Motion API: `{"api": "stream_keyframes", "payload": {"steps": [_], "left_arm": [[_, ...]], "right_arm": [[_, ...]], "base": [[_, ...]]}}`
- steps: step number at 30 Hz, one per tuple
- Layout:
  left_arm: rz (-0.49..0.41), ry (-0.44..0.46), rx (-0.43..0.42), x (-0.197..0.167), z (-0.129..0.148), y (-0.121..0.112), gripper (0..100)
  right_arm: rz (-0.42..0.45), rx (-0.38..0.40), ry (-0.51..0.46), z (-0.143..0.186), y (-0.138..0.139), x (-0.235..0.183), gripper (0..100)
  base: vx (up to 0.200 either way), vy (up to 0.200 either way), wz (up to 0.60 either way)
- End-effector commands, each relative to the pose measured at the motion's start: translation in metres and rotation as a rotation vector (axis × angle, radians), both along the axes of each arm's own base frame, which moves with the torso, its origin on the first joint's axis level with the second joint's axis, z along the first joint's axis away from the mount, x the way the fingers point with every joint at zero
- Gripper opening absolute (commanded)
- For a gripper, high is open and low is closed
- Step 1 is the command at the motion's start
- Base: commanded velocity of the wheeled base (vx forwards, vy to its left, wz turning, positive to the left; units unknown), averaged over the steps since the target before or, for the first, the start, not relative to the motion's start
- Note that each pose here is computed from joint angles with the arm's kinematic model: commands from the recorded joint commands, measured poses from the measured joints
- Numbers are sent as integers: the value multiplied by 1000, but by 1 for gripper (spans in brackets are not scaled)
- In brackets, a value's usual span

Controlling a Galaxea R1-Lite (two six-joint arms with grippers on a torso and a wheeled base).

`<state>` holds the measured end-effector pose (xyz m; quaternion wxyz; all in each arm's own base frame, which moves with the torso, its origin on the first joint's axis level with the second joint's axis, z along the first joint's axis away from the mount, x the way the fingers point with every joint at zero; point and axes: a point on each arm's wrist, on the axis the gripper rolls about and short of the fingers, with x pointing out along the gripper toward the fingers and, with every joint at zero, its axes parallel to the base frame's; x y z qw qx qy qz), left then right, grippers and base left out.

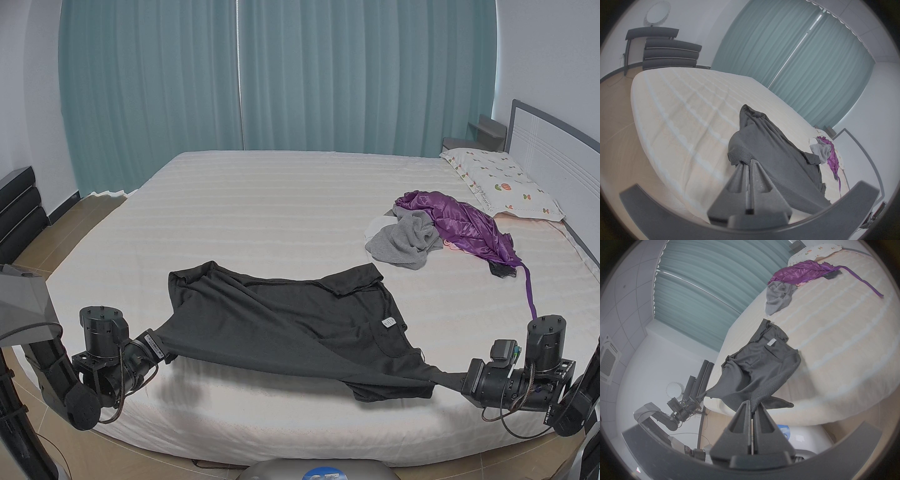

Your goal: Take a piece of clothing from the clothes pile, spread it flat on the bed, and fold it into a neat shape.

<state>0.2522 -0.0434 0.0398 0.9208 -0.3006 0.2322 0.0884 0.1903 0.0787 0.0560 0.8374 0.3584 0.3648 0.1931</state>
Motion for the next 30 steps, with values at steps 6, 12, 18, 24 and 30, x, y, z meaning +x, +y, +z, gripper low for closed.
{"api": "stream_keyframes", "payload": {"steps": [6,12,18,24,30], "left_arm": [[-26,34,56,-9,-5,-2,0],[-36,43,59,-10,-6,-4,0],[-42,44,59,-11,-7,-5,0],[-43,44,61,-11,-7,-5,0],[-42,56,63,-10,-10,-5,0]], "right_arm": [[65,-72,98,-18,-5,-18,0],[106,-124,178,-41,1,-13,100],[82,-127,144,-57,8,10,100],[2,-200,148,-82,13,29,100],[-32,-206,122,-93,16,42,100]], "base": [[0,0,0],[0,0,0],[0,0,0],[0,0,0],[0,0,0]]}}
